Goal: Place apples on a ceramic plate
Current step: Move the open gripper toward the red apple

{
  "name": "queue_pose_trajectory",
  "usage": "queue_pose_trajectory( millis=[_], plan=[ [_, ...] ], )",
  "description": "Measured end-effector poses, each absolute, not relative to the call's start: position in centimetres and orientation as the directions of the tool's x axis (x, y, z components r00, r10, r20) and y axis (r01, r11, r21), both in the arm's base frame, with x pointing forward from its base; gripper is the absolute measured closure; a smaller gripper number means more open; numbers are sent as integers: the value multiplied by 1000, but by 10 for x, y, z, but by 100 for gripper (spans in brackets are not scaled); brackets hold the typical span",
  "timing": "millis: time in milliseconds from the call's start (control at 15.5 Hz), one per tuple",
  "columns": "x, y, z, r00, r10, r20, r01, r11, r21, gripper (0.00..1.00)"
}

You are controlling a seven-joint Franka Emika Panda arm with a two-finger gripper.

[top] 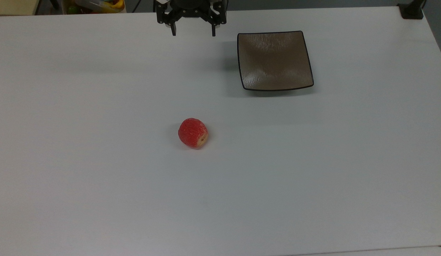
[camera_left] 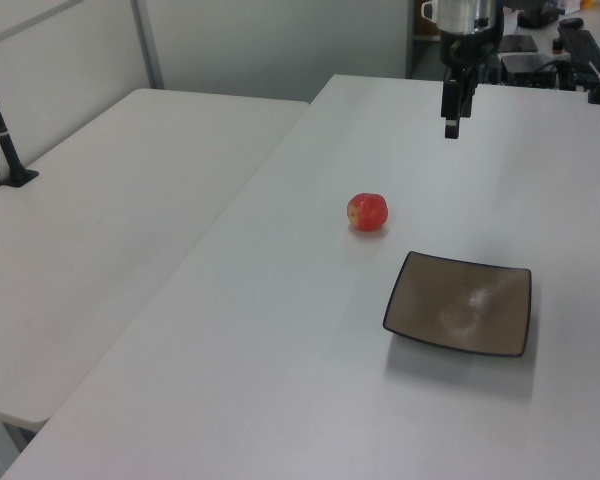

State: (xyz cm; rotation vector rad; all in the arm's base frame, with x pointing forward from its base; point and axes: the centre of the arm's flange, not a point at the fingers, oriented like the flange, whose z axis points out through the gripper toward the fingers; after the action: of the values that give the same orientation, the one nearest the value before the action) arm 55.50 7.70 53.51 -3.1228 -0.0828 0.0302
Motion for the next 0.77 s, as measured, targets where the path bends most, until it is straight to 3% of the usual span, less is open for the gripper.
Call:
queue_pose_trajectory(
  millis=[775],
  plan=[
    [554, 79, 532, 995, 101, -23, 101, -995, -19, 0]
  ],
)
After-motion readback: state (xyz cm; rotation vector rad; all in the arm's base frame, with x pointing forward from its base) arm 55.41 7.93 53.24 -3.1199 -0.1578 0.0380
